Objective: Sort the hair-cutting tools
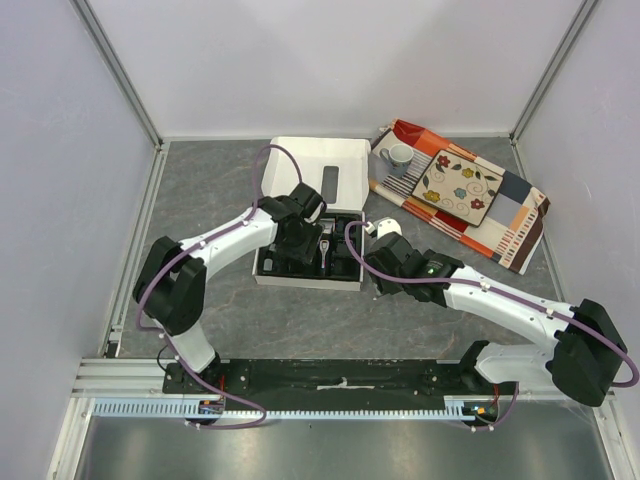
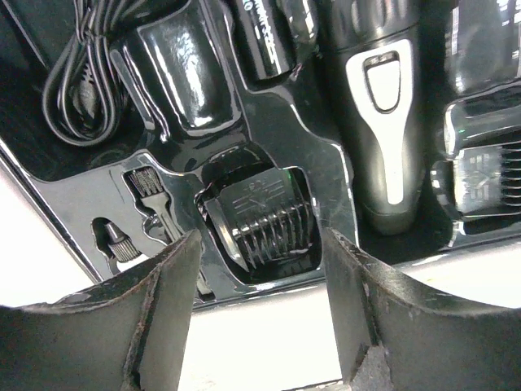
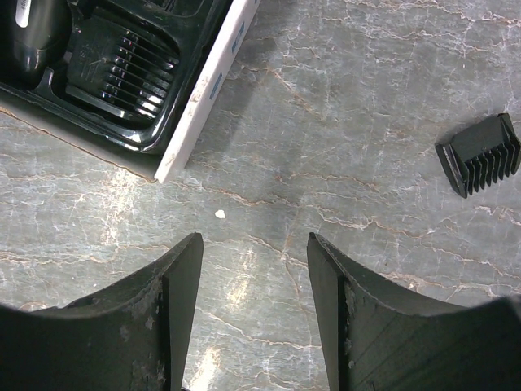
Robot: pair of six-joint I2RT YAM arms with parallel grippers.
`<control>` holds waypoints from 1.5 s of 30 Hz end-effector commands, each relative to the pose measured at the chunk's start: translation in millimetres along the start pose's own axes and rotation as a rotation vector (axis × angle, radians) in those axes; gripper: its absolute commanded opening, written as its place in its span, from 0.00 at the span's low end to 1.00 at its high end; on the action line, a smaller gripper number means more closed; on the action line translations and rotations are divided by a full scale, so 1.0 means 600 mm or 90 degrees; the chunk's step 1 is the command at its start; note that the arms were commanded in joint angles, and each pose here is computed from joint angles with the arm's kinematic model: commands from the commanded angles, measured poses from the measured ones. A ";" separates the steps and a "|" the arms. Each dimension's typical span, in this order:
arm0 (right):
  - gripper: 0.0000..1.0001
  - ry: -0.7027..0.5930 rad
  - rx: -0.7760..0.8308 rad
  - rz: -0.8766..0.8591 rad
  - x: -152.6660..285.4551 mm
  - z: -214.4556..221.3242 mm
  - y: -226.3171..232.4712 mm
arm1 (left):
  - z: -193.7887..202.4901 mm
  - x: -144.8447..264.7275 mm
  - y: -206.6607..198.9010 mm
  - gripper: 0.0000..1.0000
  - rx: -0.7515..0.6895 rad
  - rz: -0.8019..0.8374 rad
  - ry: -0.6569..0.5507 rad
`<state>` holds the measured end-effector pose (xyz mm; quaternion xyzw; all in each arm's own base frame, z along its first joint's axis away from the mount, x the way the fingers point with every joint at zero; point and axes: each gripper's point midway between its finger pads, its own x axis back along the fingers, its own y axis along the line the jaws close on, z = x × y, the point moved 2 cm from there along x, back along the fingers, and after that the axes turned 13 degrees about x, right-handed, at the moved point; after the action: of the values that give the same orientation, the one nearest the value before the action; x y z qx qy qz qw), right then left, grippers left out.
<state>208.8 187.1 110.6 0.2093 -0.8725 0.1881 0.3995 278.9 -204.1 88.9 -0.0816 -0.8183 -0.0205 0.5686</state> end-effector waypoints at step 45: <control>0.62 -0.012 -0.019 -0.020 0.000 0.001 0.011 | 0.008 -0.027 0.002 0.02 0.018 0.024 -0.033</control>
<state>204.4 187.5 104.6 0.2144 -0.8682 0.1826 0.4087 273.7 -199.6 77.4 -0.0878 -0.8260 -0.0144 0.5565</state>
